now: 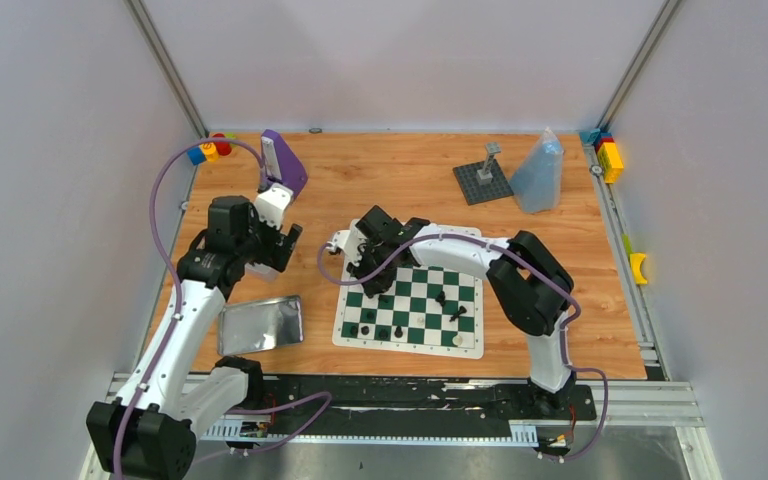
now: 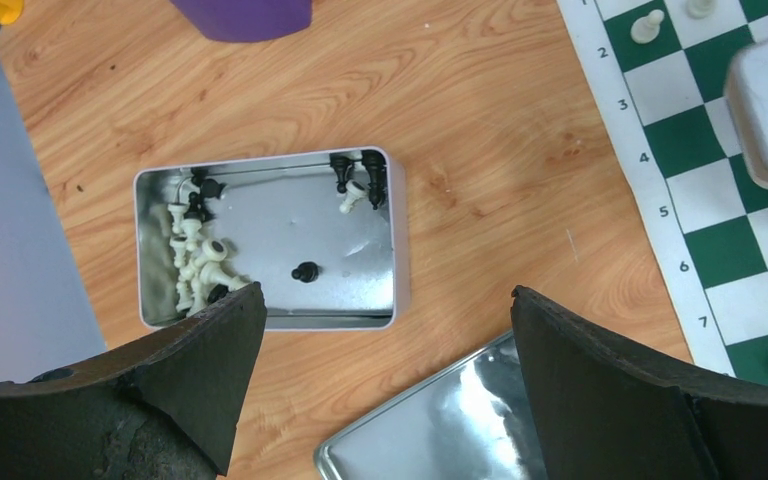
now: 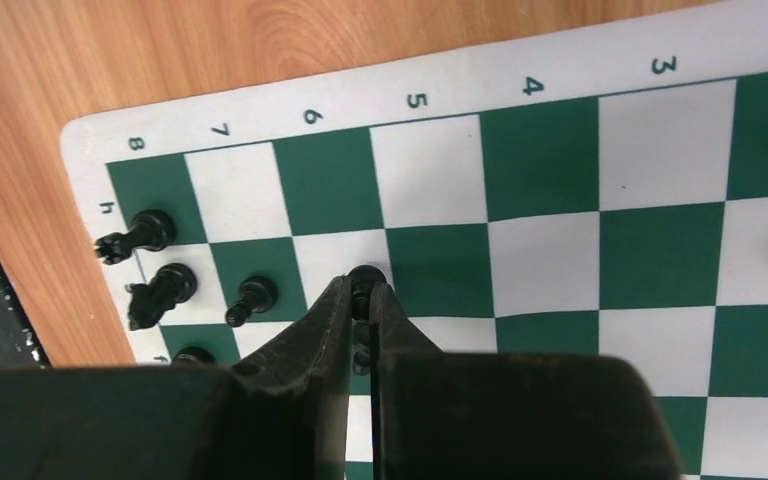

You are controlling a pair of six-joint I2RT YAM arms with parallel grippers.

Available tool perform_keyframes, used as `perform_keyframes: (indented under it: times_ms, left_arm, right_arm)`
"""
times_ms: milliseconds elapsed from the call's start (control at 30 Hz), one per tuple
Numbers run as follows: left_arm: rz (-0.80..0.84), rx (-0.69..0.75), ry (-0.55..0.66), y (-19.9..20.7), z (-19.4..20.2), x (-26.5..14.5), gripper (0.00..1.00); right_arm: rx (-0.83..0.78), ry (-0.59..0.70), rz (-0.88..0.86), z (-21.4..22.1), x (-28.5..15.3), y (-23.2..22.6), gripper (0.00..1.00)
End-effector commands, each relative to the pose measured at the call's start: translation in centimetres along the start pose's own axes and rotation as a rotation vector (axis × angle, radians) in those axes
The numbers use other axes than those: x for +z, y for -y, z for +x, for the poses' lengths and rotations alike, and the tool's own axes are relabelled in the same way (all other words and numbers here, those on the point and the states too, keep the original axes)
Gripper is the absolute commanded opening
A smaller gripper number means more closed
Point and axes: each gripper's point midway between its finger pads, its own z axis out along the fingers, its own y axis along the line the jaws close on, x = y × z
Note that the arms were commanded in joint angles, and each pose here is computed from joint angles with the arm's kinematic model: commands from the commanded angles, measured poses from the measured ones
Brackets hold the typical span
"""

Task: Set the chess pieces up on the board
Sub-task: Pick up the chess piece from the chessboard, then place the chess piece on the chessboard.

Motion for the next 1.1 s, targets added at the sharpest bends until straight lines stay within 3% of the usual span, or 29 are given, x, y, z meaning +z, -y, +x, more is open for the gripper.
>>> perform_keyframes:
  times_ms: [0,433,1067]
  left_arm:
    - [-0.063,-0.048,0.022,-1.6,-0.8,0.1,1.0]
    - [-0.144,-0.13,-0.028,-4.4,0.6,0.2,1.0]
    - [-0.119,-0.127,-0.013,-4.0,0.5,0.1,1.0]
  right_arm:
    - [-0.095,0.123,-0.028,-4.6,-3.0,-2.4,0.0]
    - [-0.206,0.055,-0.058,-4.6,0.1,-6.1,0.0]
    - [-0.226,-0.011,-0.028,-3.3,2.4,-5.7,0.02]
